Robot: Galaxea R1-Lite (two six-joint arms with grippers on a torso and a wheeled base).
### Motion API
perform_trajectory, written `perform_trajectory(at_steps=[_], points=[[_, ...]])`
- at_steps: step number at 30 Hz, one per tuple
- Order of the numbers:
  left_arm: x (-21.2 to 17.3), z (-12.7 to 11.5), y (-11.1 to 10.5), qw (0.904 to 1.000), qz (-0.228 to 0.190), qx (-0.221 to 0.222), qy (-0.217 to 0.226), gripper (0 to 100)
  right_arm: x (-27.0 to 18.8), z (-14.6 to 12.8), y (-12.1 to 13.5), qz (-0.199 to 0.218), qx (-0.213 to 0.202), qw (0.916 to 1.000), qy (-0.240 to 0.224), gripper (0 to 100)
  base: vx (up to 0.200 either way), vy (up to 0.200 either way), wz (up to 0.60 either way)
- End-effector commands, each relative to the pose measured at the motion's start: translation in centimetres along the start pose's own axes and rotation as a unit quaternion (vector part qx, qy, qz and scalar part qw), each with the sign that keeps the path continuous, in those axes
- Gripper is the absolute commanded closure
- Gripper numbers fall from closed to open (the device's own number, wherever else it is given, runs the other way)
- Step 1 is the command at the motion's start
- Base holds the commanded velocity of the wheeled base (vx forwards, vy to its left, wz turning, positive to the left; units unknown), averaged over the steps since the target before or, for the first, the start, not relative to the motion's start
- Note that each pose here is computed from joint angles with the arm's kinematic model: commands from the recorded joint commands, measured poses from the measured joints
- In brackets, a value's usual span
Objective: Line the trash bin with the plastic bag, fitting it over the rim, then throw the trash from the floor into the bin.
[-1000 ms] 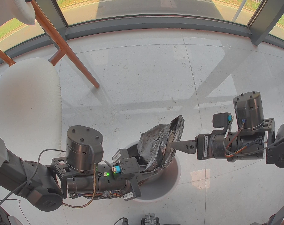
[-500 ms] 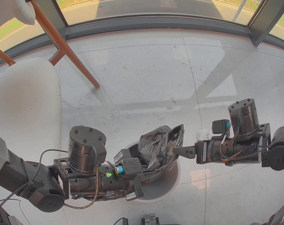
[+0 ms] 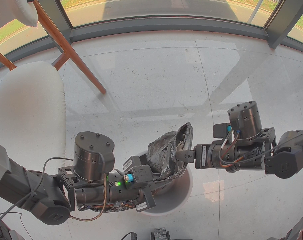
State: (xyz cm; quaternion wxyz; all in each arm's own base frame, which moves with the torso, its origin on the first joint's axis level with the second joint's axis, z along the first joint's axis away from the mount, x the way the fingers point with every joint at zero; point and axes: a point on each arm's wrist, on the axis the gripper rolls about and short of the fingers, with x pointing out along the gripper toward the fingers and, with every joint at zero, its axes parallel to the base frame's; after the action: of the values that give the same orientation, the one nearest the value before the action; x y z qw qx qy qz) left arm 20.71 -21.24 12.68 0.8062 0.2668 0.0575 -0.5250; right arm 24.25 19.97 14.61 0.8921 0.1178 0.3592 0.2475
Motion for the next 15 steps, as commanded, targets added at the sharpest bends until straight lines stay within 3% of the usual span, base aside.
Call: perform_trajectory(at_steps=[1, 12, 13, 15], points=[[0.24, -0.09, 0.02, 1.0000, -0.001, -0.001, 0.002, 100, 1.39, 0.22, 0.18, -0.004, 0.007, 0.9999, 0.006, 0, 0.000, 0.000, 0.00], [0.25, -0.07, 0.08, 1.0000, 0.007, -0.002, 0.006, 100, 1.42, 0.18, -0.26, -0.012, 0.012, 0.9999, 0.003, 0, 0.000, 0.000, 0.00], [0.22, -0.04, 0.09, 1.0000, 0.008, -0.002, 0.005, 100, 1.46, 0.16, -0.23, -0.014, 0.011, 0.9998, 0.003, 100, 0.000, 0.000, 0.00], [0.22, -0.03, 0.09, 1.0000, 0.007, -0.003, 0.005, 100, 1.41, 0.21, 0.02, -0.011, 0.009, 0.9999, 0.000, 100, 0.000, 0.000, 0.00]])
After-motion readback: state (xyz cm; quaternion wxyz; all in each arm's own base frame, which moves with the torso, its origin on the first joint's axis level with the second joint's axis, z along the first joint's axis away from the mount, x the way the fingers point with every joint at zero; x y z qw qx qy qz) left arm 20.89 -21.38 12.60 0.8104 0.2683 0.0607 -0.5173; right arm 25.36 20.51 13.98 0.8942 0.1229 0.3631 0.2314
